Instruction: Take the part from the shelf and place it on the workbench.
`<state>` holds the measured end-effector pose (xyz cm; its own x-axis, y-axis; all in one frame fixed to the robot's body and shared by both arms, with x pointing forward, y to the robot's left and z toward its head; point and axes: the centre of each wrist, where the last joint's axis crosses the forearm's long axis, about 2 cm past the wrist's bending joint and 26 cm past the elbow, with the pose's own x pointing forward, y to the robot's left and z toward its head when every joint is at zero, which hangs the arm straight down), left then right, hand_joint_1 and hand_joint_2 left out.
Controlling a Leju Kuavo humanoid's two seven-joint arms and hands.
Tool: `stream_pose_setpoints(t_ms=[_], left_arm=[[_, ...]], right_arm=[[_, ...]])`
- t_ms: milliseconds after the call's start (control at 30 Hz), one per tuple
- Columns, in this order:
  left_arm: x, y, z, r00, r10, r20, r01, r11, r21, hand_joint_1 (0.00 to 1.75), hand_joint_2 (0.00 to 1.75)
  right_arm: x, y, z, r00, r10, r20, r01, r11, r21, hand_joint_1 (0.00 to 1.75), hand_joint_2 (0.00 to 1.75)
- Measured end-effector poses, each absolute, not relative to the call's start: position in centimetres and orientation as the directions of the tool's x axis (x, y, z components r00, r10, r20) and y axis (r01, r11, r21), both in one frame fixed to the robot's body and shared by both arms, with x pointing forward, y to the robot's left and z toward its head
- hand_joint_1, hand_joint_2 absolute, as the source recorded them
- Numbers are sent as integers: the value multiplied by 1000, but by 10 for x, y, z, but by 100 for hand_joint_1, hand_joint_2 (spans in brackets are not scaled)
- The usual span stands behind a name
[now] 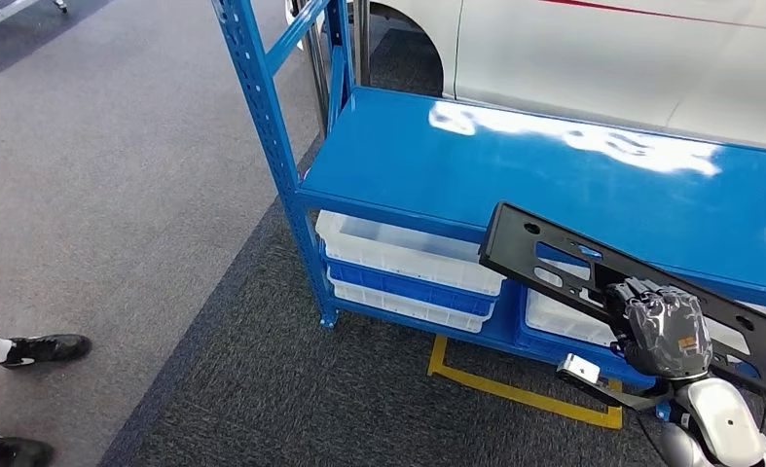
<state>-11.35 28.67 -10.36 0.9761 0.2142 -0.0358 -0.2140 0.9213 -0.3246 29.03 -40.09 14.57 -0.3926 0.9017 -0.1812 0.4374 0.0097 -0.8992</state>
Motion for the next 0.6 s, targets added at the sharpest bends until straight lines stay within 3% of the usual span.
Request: stream_pose_setpoints(t_ms=[600], left_arm=[[-110, 303, -104, 989, 146, -27, -146, 932, -331, 0, 175]], right_arm=[[299, -386, 150, -420, 898, -132, 363, 33, -931, 175, 175]])
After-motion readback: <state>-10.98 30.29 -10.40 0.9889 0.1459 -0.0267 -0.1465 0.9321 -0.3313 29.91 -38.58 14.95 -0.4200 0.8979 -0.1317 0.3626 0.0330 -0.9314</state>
